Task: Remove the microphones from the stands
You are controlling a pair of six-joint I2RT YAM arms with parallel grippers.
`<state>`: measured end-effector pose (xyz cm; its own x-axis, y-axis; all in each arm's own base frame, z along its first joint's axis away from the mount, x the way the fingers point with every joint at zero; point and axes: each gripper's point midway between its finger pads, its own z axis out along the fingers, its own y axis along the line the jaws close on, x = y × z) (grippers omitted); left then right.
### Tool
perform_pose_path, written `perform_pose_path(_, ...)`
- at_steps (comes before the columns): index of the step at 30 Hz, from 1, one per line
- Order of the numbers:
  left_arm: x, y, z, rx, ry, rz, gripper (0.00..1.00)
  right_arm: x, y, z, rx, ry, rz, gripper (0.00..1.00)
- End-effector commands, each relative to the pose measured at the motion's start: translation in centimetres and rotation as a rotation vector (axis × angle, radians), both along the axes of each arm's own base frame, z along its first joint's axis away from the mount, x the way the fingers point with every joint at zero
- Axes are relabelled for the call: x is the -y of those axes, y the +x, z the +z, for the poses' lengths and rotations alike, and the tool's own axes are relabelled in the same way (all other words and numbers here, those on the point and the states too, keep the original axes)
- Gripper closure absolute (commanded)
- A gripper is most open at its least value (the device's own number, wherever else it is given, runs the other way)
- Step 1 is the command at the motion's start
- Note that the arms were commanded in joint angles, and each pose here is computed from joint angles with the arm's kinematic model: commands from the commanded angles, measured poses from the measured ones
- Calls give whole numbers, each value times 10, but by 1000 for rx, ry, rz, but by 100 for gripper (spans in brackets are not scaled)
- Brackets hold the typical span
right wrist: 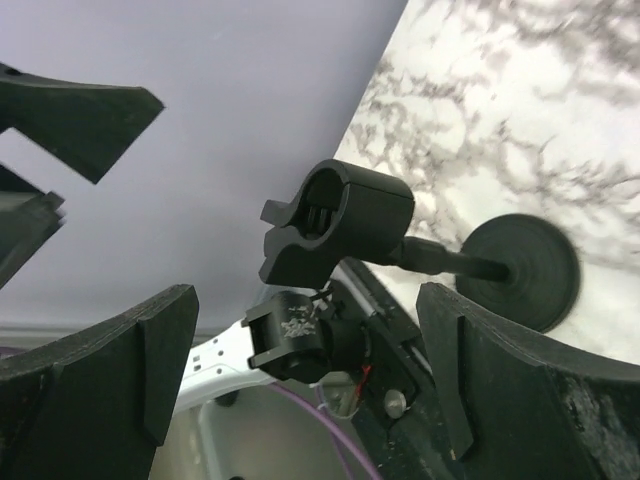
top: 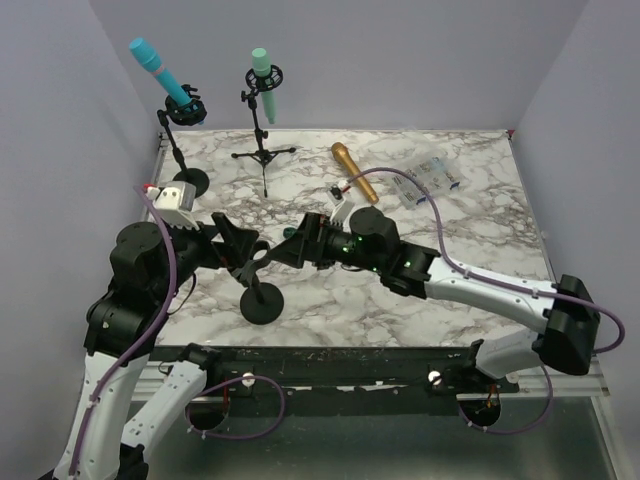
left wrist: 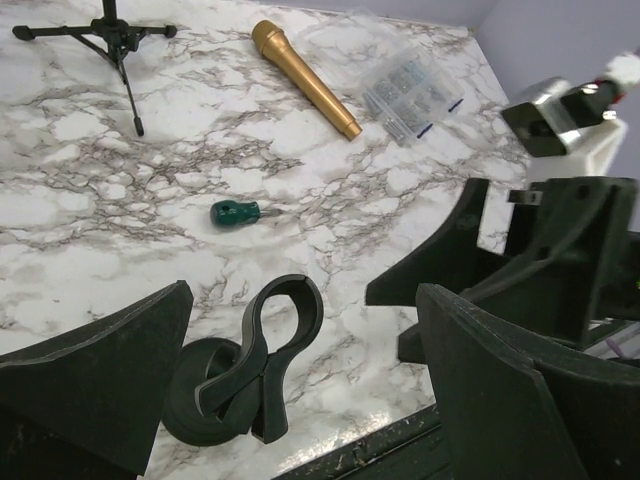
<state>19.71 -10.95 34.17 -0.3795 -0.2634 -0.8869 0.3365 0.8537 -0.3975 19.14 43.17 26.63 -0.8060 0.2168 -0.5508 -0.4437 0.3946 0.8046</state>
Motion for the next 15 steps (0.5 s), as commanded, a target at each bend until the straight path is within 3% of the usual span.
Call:
perform_pose_path(1,0,10,12,11,-24,32,3,45,15,-13,139,-129,-151,0)
perform_pose_path(9,9,43,-5,-110,-68,83,1,111,24,-70,186,-381,-308,0)
perform_pose_path(15,-2,71,34,-53,-97,167,1,137,26,-91,218,-447,-365,0)
